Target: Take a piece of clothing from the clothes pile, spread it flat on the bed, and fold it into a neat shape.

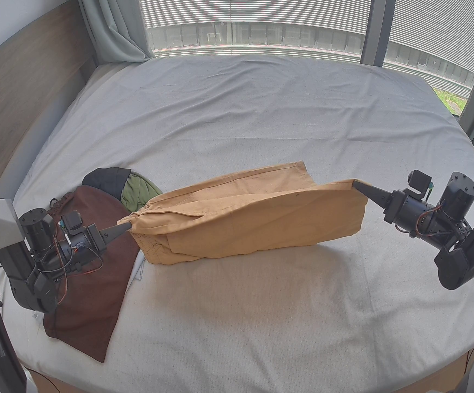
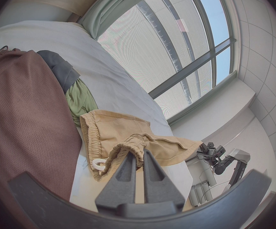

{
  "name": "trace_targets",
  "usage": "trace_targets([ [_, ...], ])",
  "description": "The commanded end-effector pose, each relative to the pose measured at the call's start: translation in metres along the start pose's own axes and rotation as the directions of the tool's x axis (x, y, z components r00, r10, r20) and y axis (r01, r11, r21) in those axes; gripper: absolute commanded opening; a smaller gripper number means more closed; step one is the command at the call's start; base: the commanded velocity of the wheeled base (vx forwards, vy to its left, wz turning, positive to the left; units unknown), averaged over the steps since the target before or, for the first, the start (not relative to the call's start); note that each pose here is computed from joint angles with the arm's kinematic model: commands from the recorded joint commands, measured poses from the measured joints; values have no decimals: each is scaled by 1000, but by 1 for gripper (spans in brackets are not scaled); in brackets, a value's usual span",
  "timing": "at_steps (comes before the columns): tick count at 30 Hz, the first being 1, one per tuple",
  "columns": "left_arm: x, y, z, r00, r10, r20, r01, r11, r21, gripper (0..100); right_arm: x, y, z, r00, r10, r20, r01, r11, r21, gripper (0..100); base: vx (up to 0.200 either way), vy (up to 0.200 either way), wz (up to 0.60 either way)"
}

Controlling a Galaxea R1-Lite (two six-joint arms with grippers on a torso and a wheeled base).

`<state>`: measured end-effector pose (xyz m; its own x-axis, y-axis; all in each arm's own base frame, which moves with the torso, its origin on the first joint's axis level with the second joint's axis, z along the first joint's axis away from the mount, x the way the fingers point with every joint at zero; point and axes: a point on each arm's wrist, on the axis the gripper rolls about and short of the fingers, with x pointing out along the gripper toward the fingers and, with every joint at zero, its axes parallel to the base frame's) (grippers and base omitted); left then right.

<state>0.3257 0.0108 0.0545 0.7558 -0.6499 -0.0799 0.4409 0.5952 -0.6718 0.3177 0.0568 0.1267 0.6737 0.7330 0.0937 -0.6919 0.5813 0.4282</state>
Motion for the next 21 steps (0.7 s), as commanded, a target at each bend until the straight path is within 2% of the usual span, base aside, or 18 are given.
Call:
trace_targets([
  [1,4,-1,2,1000,-5,8,5,1000,-4,0,13,-15,-4,1000,1,-1,-1,1000,23,0,0,0,0],
  [11,16,-1,-1,999,17,28,-17,1000,0,0,42,-34,10,997,41,64,-44,998,42,0,0,0,0],
  [21,22,6,-3,999,32,37,-32,999,0,0,63,-60,8,996,41,77,-44,998,38,0,0,0,0],
])
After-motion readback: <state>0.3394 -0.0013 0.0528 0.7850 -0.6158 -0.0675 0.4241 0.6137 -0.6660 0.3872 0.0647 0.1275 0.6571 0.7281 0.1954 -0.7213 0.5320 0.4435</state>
